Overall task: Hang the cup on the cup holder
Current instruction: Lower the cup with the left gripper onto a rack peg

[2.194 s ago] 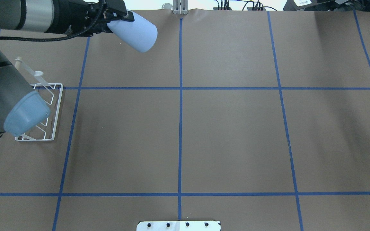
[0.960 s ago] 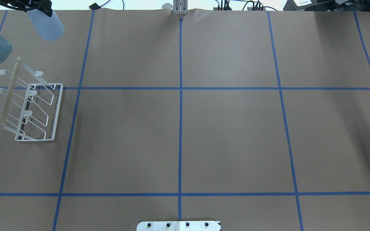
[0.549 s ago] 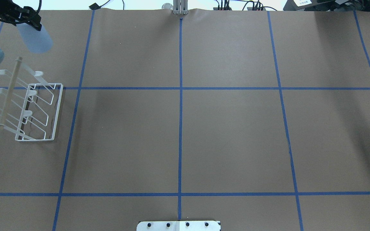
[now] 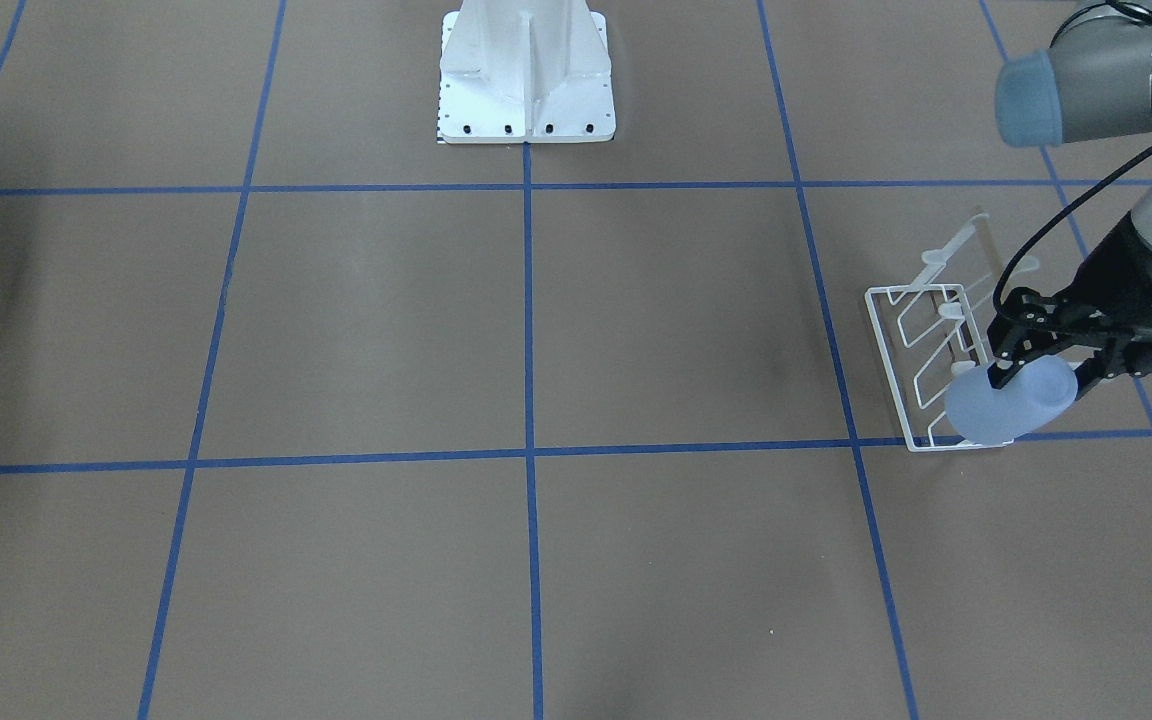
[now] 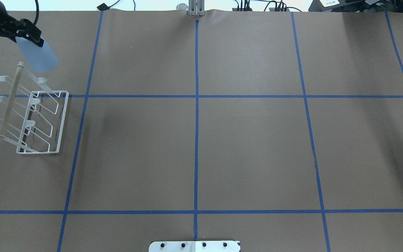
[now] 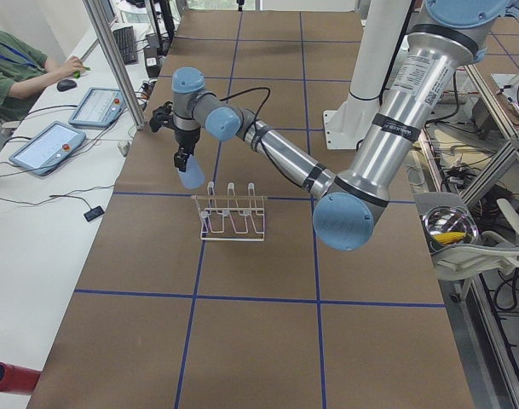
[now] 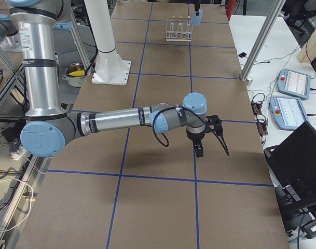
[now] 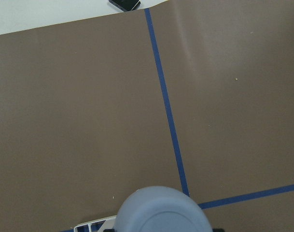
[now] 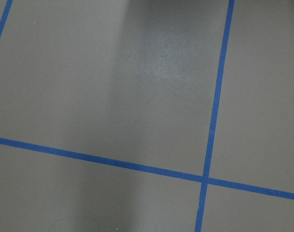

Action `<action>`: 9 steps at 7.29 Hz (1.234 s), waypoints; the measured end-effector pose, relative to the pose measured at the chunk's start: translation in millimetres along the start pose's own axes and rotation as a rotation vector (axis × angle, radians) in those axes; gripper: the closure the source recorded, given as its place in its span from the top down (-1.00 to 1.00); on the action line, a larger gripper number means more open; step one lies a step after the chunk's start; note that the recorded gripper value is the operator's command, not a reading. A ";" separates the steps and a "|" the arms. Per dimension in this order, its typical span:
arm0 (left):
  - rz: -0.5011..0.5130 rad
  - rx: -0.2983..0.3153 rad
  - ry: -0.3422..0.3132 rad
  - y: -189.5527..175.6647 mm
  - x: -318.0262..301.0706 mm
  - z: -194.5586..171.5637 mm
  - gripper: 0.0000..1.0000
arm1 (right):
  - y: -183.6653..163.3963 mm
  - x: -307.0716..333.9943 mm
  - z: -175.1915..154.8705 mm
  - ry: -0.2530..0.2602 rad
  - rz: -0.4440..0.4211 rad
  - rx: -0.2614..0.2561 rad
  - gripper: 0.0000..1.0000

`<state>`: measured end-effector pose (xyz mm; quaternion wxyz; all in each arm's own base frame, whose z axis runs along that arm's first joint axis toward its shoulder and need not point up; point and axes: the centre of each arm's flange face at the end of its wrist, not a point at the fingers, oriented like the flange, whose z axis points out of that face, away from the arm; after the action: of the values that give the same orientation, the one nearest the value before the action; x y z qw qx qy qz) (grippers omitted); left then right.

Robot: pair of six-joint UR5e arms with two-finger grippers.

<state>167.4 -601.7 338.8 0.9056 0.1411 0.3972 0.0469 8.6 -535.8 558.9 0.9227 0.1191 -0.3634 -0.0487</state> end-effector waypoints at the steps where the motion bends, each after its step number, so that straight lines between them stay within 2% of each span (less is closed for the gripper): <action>1: -0.002 -0.005 0.002 5.3 -2.4 0.0 -1.00 | 0.5 0.2 0.3 0.000 0.001 -0.001 1.00; 9: -0.009 -0.033 0.001 23.3 -10.2 10.6 -1.00 | 0.0 0.4 0.5 0.000 0.003 -0.002 1.00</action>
<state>168.9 -583.7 359.6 0.9078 0.1241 0.3976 0.0494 8.5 -536.0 559.6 0.9229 0.1178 -0.3635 -0.0478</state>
